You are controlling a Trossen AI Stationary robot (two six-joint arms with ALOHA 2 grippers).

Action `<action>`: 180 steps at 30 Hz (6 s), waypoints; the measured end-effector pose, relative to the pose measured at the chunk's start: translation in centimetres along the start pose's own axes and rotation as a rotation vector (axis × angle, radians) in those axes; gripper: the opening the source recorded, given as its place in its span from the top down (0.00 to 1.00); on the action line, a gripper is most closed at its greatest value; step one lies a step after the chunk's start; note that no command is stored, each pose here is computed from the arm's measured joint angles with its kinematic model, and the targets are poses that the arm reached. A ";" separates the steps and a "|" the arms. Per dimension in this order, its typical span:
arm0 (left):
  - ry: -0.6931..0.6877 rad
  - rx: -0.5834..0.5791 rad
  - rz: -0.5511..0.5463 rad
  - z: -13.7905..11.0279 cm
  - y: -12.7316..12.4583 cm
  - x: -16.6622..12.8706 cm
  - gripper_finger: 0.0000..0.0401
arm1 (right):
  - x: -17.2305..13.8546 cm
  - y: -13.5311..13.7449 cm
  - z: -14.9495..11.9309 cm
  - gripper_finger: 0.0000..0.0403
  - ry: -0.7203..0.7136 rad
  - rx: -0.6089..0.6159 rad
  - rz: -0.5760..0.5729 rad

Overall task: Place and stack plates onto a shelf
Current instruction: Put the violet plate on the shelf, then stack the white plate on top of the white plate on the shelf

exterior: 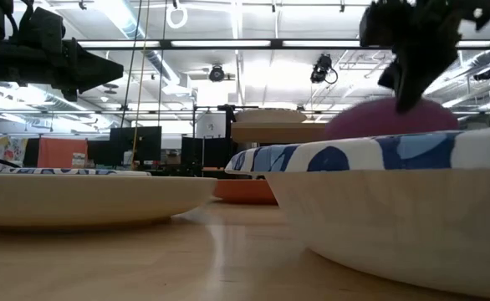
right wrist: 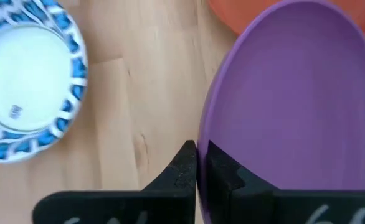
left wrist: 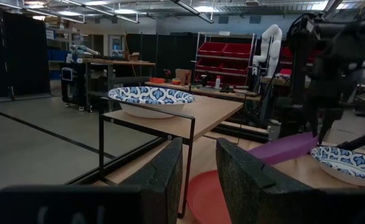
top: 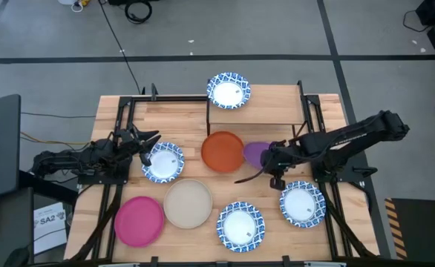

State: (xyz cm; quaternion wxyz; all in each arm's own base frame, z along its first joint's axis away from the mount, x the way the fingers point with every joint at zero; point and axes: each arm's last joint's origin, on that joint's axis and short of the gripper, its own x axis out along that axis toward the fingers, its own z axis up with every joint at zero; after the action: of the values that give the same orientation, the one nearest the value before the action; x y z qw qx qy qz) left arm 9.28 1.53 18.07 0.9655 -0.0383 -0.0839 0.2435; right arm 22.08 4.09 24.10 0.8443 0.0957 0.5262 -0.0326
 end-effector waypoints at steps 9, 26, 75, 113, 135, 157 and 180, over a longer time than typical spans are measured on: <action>0.000 0.000 0.000 0.0 0.0 0.0 0.74 | -4.3 0.8 2.4 0.95 -0.032 -0.006 0.031; 0.000 0.000 0.000 0.0 0.0 0.0 0.74 | -13.1 1.0 4.3 0.95 -0.069 -0.007 -0.011; 0.000 0.000 0.000 0.0 0.0 0.0 0.74 | -7.6 -11.9 3.6 0.94 0.090 -0.095 -0.515; 0.000 0.000 0.000 0.0 0.0 0.0 0.74 | -6.7 -13.2 3.9 0.91 -0.007 -0.053 -0.503; 0.000 0.000 0.000 0.0 0.0 0.0 0.74 | -6.7 -13.2 3.9 0.72 -0.008 -0.052 -0.503; -0.110 -0.050 -0.182 1.3 -0.6 -0.1 0.74 | -6.7 -13.2 3.9 0.72 -0.009 -0.049 -0.503; 0.583 0.066 -0.363 3.7 -5.9 2.5 0.74 | -6.7 -13.2 3.9 0.72 -0.009 -0.049 -0.502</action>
State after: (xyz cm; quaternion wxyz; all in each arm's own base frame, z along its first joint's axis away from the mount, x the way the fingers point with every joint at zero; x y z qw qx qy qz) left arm 13.48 -2.31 22.76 0.9771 -0.0593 0.1981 0.0492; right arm 20.55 -9.91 30.06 0.8140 -0.0587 0.5306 -0.2289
